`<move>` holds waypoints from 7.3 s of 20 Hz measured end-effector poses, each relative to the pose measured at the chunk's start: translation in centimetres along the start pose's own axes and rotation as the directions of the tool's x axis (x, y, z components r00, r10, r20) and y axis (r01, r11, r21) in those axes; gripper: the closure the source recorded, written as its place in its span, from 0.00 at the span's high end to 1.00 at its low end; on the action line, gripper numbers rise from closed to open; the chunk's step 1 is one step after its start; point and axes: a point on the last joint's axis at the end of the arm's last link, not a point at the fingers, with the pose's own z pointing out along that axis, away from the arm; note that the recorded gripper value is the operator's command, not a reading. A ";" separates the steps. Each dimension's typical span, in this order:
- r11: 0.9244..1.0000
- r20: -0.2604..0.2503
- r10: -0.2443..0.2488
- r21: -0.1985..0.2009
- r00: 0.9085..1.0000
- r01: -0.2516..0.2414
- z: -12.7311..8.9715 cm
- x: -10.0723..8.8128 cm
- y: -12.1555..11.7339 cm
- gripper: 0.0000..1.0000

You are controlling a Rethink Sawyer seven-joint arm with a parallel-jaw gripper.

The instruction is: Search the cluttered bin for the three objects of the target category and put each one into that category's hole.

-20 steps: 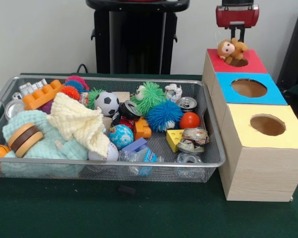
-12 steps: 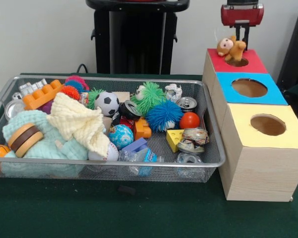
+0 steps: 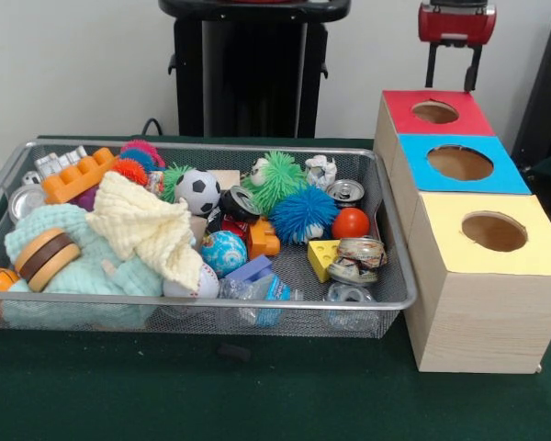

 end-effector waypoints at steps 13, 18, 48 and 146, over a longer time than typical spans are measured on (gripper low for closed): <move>0.997 -0.130 0.057 0.051 0.990 -0.051 -2.1 -1.6 -0.8 1.00; 0.996 -0.121 0.086 0.036 0.989 -0.082 -3.7 -6.6 -2.0 1.00; 0.992 0.074 0.124 0.026 0.990 -0.126 -6.8 -27.4 -10.9 1.00; 0.999 0.072 -0.021 -0.023 0.997 0.022 9.5 -41.7 -34.9 1.00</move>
